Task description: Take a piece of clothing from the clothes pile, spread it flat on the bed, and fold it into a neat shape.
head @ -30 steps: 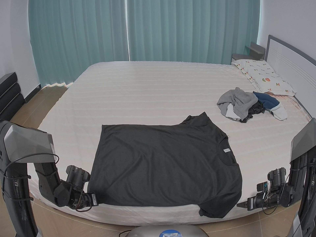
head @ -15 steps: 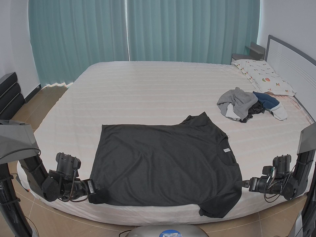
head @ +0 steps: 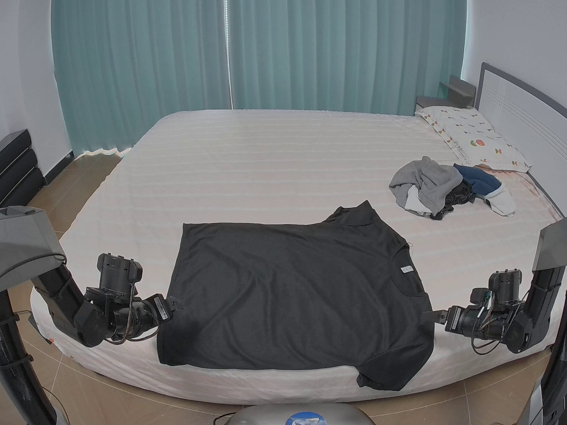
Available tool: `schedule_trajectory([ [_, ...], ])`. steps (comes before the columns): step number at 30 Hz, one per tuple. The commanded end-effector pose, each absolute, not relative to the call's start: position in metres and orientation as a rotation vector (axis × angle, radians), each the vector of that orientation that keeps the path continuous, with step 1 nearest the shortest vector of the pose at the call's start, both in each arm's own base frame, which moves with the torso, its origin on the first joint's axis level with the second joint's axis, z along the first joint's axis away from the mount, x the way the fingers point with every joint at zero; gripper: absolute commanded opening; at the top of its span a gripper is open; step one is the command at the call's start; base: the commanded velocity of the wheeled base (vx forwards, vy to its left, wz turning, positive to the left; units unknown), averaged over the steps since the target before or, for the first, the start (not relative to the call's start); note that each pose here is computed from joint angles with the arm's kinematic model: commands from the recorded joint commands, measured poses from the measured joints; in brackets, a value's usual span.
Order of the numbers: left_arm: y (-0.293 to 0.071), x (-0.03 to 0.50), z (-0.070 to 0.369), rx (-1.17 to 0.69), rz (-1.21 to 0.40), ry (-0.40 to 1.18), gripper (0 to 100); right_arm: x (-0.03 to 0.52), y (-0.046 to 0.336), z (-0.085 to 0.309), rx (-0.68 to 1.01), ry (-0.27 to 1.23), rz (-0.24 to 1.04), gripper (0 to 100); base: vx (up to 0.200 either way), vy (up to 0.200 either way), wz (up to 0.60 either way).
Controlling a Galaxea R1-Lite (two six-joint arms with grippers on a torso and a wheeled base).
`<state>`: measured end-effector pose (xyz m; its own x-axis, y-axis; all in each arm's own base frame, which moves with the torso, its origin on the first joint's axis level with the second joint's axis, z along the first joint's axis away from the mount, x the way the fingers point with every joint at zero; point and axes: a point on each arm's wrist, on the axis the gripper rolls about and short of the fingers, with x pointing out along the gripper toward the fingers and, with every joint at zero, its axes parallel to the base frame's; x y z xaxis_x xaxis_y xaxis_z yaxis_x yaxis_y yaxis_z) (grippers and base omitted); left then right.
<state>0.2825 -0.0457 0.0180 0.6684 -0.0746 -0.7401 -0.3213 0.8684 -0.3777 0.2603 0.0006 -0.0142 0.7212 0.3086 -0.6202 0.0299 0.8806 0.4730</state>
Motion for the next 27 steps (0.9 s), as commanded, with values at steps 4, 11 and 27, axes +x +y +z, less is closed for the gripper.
schedule_trajectory([
  [4, -0.0463, 0.293, 0.0181, -0.583, 0.172, 0.812, 100, 0.2645, 0.0008, -0.0141, 0.521, 0.751, 0.163, 100, 0.05, -0.05, 0.0],
  [11, -0.0465, 0.2955, 0.0163, -0.605, 0.173, 0.817, 100, 0.2664, 0.0015, -0.0138, 0.544, 0.749, 0.158, 100, 0.2, -0.2, 0.0],
  [27, -0.0464, 0.2976, 0.0158, -0.606, 0.172, 0.81, 100, 0.2662, 0.002, -0.0166, 0.545, 0.76, 0.156, 100, 0.013, -0.013, 0.0],
])
